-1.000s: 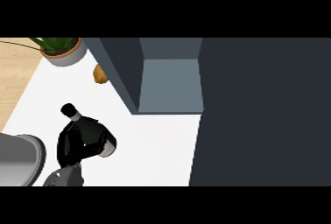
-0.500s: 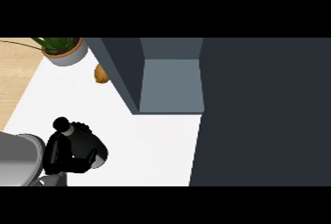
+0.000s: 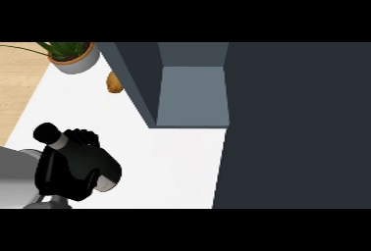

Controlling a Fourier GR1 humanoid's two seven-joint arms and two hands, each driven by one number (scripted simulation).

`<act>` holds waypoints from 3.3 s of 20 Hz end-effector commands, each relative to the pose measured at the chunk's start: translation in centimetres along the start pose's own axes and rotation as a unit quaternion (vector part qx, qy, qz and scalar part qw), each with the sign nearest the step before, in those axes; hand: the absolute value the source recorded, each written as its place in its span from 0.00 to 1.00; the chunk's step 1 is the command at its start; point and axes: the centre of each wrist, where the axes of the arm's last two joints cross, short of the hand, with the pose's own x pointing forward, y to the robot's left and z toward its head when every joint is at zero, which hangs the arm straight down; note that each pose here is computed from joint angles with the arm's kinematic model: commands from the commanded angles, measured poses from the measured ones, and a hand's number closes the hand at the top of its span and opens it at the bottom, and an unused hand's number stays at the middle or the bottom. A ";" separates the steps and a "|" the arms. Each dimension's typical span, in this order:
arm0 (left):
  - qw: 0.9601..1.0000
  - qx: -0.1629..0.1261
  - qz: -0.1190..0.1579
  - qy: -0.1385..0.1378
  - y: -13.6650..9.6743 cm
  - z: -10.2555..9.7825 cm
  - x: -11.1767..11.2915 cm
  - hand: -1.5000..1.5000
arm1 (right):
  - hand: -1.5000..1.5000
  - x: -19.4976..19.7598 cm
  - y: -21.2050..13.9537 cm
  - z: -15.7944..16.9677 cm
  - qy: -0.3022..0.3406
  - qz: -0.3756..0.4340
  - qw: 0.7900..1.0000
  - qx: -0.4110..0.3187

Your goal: Pick up the wine, place it into the cabinet and close the cabinet

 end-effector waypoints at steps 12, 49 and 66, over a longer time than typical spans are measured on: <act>0.997 -0.069 0.027 0.018 -11.5 -4.5 6.0 1.00 | 0.00 2.2 1.6 1.5 -0.019 -0.035 0.999 0.015; 1.000 -0.018 0.014 0.013 -24.7 -12.7 6.9 1.00 | 0.00 2.3 -0.1 2.6 -0.023 -0.008 1.000 0.020; 0.999 0.007 -0.052 0.000 -22.8 -10.2 0.1 1.00 | 0.00 1.0 -0.9 2.3 -0.021 -0.017 0.999 0.017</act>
